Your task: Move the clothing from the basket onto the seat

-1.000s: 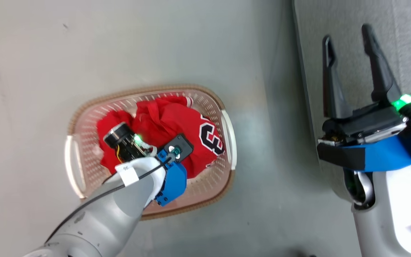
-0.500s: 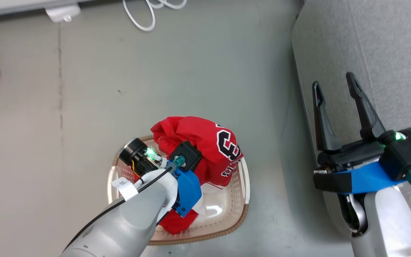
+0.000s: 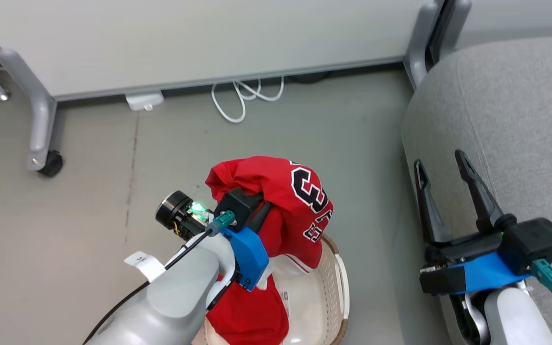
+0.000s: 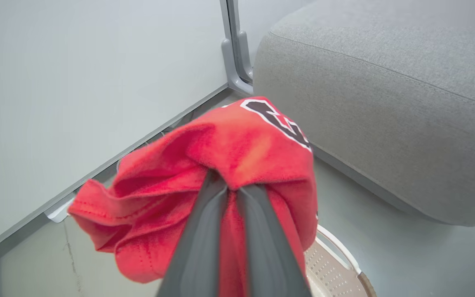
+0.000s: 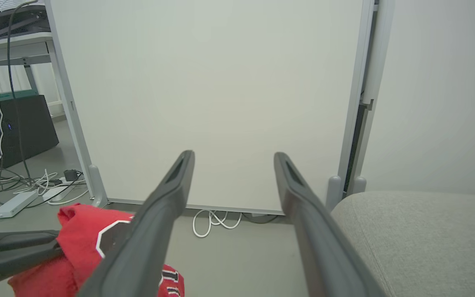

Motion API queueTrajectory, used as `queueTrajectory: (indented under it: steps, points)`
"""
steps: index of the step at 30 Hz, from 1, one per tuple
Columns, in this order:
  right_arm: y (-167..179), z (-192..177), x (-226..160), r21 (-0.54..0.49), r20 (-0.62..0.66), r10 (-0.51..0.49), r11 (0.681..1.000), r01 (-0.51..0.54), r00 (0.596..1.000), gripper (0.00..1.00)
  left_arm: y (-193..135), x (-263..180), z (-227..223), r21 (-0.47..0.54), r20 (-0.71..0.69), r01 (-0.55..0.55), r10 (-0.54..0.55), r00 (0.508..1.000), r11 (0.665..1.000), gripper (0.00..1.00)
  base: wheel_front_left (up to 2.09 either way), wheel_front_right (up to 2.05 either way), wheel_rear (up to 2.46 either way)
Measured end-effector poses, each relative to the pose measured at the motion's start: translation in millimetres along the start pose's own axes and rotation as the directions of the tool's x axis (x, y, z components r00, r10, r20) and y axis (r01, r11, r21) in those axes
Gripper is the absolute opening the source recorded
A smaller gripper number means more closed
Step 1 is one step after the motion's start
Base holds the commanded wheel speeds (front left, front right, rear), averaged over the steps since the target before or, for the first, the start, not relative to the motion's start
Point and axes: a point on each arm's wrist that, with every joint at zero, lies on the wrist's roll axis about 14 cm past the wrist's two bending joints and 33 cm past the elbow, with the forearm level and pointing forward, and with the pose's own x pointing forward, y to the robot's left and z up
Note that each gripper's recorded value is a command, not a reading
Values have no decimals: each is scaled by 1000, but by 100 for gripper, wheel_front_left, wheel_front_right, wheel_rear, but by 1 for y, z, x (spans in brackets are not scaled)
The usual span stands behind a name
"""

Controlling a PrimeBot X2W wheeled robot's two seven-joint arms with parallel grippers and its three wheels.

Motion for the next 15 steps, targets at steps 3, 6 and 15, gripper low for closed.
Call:
queueTrajectory:
  steps: [3, 6, 15]
  points:
    - [4, 7, -7, 2, 11, 6, 1000, -7, 1000, 100, 5, -10, 19, 9, 55, -29, 28, 998, 1000, 0, 0, 0, 0]
    - [8, 13, -14, 3, 19, 11, 1000, -12, 1000, 100, 13, -20, 42, 8, 120, -65, 64, 991, 998, 0, 0, 0, 0]
    - [17, 26, -31, 6, 41, 27, 1000, -27, 999, 100, 31, -52, 103, -3, 296, -154, 148, 944, 988, 0, 0, 0, 0]
